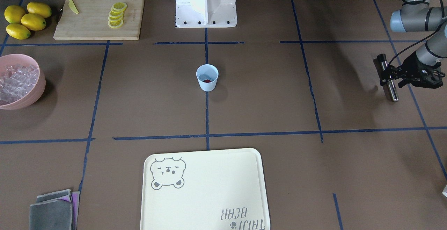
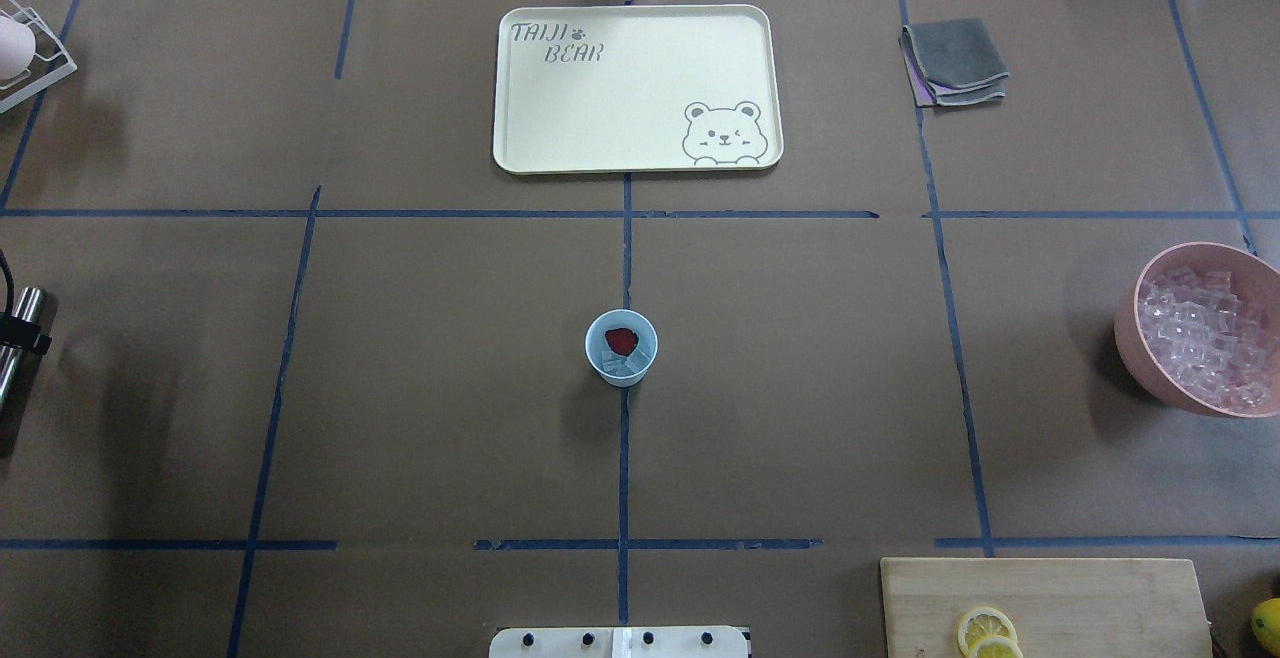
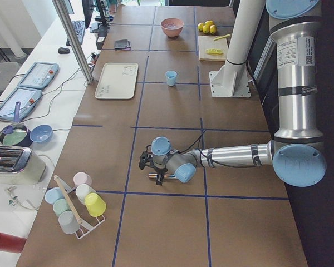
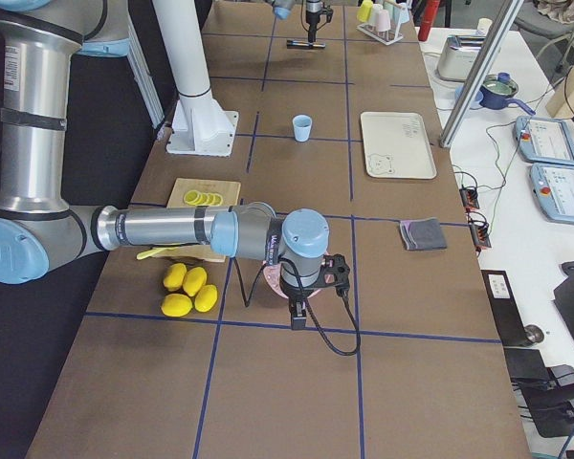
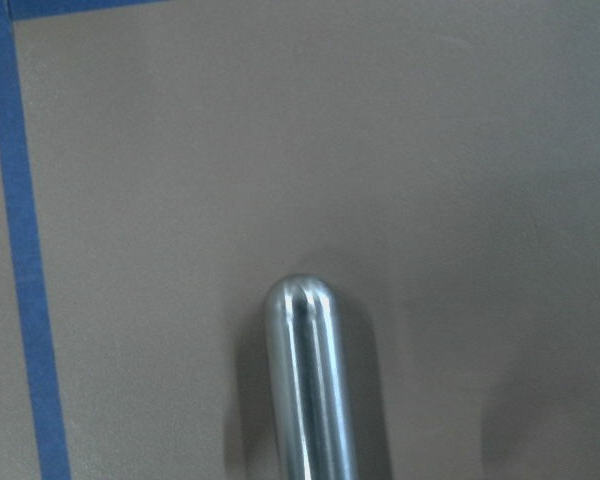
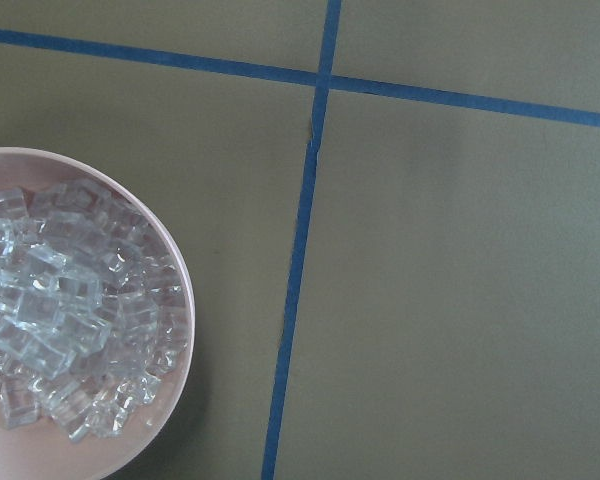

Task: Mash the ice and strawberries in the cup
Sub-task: 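Grasp the steel muddler with the left gripper, then carry the muddler with the left gripper over the cup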

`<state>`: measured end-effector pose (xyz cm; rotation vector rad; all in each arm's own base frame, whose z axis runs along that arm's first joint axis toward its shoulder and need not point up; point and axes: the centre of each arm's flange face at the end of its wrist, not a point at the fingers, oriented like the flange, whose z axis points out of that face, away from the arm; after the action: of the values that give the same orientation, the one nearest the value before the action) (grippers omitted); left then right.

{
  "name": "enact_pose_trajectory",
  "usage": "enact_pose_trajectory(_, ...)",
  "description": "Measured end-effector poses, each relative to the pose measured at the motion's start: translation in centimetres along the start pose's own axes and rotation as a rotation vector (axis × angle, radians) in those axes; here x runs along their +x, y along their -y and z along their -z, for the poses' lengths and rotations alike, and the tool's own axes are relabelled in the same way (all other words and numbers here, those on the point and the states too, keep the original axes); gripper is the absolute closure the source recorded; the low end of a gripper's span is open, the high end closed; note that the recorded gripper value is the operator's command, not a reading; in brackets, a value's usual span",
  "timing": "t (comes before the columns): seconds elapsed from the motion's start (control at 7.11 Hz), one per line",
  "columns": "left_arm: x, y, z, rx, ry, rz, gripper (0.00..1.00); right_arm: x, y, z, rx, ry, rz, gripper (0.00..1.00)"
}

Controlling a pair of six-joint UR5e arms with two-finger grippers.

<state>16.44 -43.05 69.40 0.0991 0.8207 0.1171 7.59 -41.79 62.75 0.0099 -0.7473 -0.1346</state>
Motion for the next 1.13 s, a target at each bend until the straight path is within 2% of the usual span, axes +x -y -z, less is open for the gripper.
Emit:
enact_pose_trajectory(0.14, 0.0, 0.0, 0.0, -0.001, 0.0, 0.0, 0.86, 0.0, 0.0, 0.0, 0.0, 0.0, 0.0, 0.0)
enact_pose_trajectory(0.28, 0.0, 0.0, 0.0, -0.001, 0.001, -0.001, 0.94, 0.0, 0.0, 0.0, 0.0, 0.0, 0.0, 0.0)
enact_pose_trajectory(0.42, 0.0, 0.0, 0.0, 0.001, -0.001, -0.006, 0.98, 0.0, 0.0, 0.0, 0.001, 0.0, 0.0, 0.0)
enact_pose_trajectory(0.7, 0.7, 0.4, 0.5, 0.016, -0.009, -0.023, 1.0, -0.1, 0.0, 0.1, 0.002, 0.0, 0.0, 0.0)
enact_pose_trajectory(0.84, 2.2, 1.2, 1.4, 0.041, -0.025, -0.047, 1.0, -0.1, 0.0, 0.1, 0.003, 0.0, 0.001, 0.0)
enact_pose_trajectory(1.13, 7.6, 3.3, 6.0, 0.138, -0.094, -0.137, 1.0, -0.1, 0.0, 0.2, 0.005, -0.001, 0.0, 0.0)
